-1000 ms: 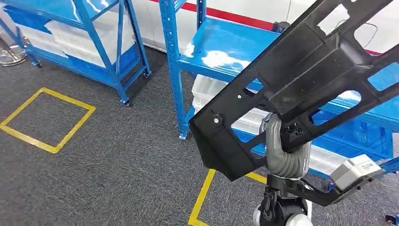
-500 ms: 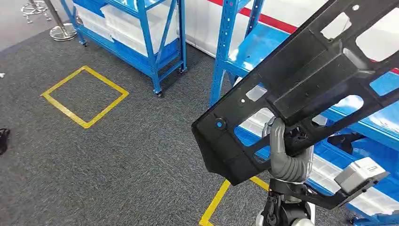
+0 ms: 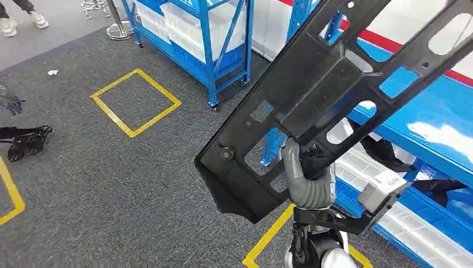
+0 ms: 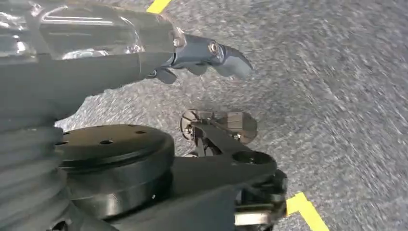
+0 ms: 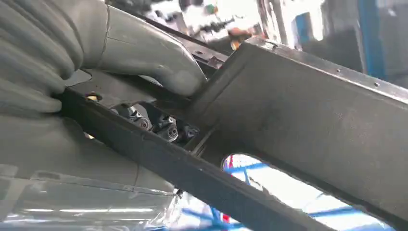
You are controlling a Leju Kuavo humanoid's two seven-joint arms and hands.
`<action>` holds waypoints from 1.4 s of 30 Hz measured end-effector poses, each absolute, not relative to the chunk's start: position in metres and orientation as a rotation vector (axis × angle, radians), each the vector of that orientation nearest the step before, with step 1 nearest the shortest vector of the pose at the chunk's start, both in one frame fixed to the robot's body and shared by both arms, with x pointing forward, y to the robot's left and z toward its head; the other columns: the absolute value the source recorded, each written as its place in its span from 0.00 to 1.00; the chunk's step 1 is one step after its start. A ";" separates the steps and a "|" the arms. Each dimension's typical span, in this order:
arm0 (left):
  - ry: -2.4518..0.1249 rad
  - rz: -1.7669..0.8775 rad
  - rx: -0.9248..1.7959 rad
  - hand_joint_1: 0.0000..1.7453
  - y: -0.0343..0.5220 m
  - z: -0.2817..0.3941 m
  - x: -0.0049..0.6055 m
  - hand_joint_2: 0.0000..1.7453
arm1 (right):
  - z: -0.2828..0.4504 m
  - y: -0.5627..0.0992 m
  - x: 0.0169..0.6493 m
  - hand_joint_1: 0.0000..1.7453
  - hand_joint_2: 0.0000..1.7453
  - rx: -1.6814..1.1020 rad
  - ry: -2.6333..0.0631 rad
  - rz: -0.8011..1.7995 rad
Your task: Take the parts from the cabinet and place them on the table.
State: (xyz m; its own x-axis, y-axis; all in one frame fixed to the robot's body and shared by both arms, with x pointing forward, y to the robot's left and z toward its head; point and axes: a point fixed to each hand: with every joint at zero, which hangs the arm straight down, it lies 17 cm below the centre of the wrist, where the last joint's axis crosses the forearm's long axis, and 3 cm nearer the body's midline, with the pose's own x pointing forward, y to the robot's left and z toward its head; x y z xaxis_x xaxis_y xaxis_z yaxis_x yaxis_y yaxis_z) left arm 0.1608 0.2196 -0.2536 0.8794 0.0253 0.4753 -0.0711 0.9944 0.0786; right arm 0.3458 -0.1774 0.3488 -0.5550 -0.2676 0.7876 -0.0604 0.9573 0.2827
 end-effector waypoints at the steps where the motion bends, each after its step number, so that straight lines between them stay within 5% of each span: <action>1: -0.494 0.049 0.095 0.00 0.220 -0.254 0.161 1.00 | 0.348 -0.176 0.346 1.00 1.00 0.231 -2.149 -0.272; 42: -0.471 0.044 0.083 0.00 0.206 -0.254 0.158 1.00 | 0.345 -0.141 0.354 1.00 1.00 0.272 -2.122 -0.132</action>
